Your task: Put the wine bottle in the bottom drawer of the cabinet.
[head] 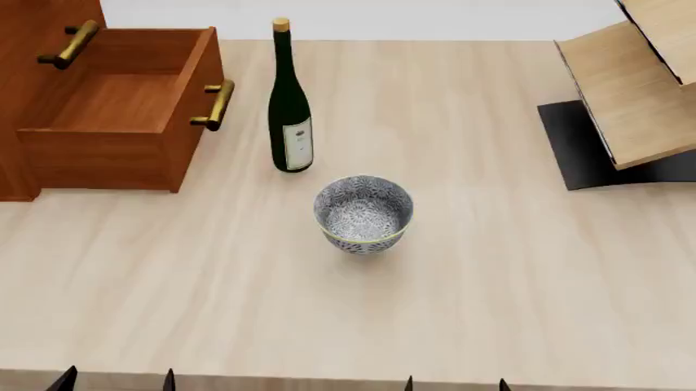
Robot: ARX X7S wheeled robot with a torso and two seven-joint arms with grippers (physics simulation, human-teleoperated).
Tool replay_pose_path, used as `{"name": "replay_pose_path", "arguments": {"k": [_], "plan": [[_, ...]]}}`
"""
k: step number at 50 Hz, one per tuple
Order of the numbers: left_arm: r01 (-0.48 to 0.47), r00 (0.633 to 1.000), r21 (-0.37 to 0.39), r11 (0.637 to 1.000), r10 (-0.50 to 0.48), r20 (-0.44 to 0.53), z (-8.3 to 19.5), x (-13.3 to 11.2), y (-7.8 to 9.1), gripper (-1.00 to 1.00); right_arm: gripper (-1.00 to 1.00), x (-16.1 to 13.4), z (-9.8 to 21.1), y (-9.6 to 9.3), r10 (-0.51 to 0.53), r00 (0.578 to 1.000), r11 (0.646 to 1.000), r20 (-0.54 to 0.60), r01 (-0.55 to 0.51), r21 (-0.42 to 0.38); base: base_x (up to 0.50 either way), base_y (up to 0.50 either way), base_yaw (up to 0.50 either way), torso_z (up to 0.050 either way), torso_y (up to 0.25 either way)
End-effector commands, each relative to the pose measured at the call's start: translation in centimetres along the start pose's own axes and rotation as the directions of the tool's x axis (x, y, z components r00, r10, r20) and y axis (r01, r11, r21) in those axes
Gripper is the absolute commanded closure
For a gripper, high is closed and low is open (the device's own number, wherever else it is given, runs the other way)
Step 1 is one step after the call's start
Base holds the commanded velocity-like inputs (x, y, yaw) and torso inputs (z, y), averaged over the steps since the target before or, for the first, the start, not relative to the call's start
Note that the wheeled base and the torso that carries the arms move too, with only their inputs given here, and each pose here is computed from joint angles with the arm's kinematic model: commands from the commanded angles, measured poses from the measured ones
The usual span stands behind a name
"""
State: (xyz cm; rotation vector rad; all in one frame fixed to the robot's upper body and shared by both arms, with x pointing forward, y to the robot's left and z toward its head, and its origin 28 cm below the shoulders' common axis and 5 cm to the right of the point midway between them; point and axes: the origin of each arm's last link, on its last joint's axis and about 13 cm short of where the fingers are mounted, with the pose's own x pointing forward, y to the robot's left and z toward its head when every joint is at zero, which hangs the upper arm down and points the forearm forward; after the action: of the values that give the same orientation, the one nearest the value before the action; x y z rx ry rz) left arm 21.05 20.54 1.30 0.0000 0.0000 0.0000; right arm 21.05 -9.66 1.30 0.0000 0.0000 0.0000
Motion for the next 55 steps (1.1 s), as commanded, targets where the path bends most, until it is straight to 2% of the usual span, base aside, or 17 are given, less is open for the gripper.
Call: {"name": "replay_pose_path", "arguments": {"k": [1,5,13,21,31,55], "plan": [[0.000,1.000,0.000,1.000,0.000,0.000,0.00,0.00,0.01,-1.00,-1.00,0.00,0.00,0.03,0.000,1.000,1.000,0.000,0.000,0.000,0.00,0.00,0.00,0.000,0.000],[-0.054,0.998,-0.003,0.999,0.054,-0.012,-0.03,0.15,0.09,-1.00,-1.00,-0.07,0.19,0.03,-0.012,1.000,1.000,0.019,0.012,-0.013,0.00,0.00,0.00,0.000,0.000],[-0.044,0.999,0.015,0.999,0.044,0.004,-0.09,-0.02,-0.02,-1.00,-1.00,-0.16,0.19,0.15,-0.008,1.000,0.999,0.025,0.009,-0.039,0.00,0.00,0.00,0.002,0.000],[-0.037,0.999,0.010,0.999,0.037,0.005,-0.13,-0.01,-0.02,-1.00,-1.00,-0.18,0.15,0.14,-0.013,1.000,0.999,0.026,0.014,-0.039,0.00,0.00,0.00,0.049,0.000],[-0.022,1.000,0.046,0.999,0.022,0.016,-0.06,-0.18,-0.31,-1.00,-1.00,-0.24,0.12,0.16,-0.006,1.000,0.999,0.028,0.008,-0.042,0.00,0.00,0.00,0.050,0.000],[-0.023,0.999,0.033,0.999,0.022,0.029,0.02,-0.24,-0.19,-1.00,-1.00,-0.29,0.20,0.24,-0.007,0.999,0.998,0.038,0.009,-0.066,0.00,0.00,0.00,0.050,0.000]]}}
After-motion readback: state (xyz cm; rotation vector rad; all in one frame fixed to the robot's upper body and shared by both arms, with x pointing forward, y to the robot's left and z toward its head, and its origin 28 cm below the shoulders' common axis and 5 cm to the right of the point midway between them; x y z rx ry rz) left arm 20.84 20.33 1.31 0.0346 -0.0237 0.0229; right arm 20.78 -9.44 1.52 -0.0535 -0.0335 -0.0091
